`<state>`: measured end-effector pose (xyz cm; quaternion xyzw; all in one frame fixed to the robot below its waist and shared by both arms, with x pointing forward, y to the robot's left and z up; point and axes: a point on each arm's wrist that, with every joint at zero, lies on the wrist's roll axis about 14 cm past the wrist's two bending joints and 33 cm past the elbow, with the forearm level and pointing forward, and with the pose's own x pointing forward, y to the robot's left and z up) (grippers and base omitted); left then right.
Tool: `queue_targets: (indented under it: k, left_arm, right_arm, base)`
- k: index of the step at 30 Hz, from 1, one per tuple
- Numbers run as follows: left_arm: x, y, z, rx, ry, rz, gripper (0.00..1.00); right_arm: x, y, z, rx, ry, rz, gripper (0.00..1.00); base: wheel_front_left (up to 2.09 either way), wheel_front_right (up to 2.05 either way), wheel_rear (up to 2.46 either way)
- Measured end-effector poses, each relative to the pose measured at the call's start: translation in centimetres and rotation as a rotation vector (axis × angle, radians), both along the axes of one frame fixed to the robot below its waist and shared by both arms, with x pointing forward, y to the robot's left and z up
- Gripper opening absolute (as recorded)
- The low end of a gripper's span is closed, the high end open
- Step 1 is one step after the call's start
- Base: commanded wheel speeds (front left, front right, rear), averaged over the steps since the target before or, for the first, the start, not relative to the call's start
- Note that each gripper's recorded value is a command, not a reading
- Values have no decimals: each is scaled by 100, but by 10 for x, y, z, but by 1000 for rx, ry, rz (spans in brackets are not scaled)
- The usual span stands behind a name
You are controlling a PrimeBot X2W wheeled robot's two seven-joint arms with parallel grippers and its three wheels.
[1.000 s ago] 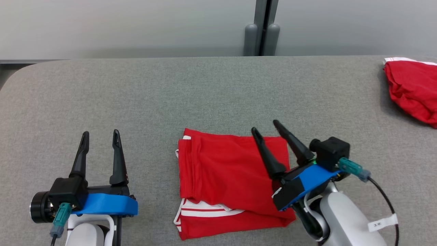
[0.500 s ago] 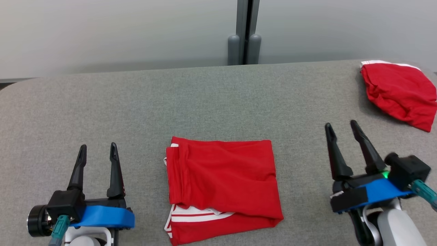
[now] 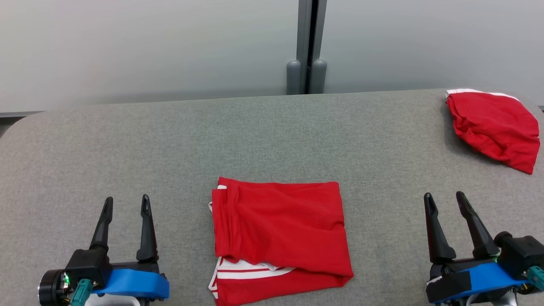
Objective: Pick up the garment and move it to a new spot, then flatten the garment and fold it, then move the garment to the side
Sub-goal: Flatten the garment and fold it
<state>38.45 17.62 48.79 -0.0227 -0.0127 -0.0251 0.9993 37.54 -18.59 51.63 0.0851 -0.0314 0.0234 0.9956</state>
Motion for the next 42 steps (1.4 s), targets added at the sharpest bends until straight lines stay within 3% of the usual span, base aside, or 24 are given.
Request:
queue_targets:
  k: [6,19,32,33,34,35,36,42]
  left_arm:
    - [-3,-10,-4,5,14,-34,100]
    - [-18,-92,-51,-5,182,-301,100]
    - [-36,-112,-104,-7,376,-378,100]
    - [-37,-112,-106,-12,383,-379,64]
    - [-37,-113,-107,-12,386,-382,33]
    - [-37,-115,-106,-13,383,-388,27]
    - [-35,-116,-104,-16,374,-390,0]
    - [-26,-121,-83,-55,302,-393,0]
  right_arm:
    - [-2,2,0,-5,7,3,100]
    - [-1,7,-7,-7,37,18,100]
    - [2,2,-22,2,73,2,100]
    - [2,3,-22,3,73,3,100]
    - [2,3,-22,4,72,4,100]
    - [3,4,-22,4,72,6,100]
    - [3,4,-22,4,69,6,100]
    - [5,8,-23,6,68,17,100]
  base:
    - [0,0,0]
    - [0,0,0]
    - [0,0,0]
    - [0,0,0]
    - [0,0,0]
    - [0,0,0]
    - [0,0,0]
    - [0,0,0]
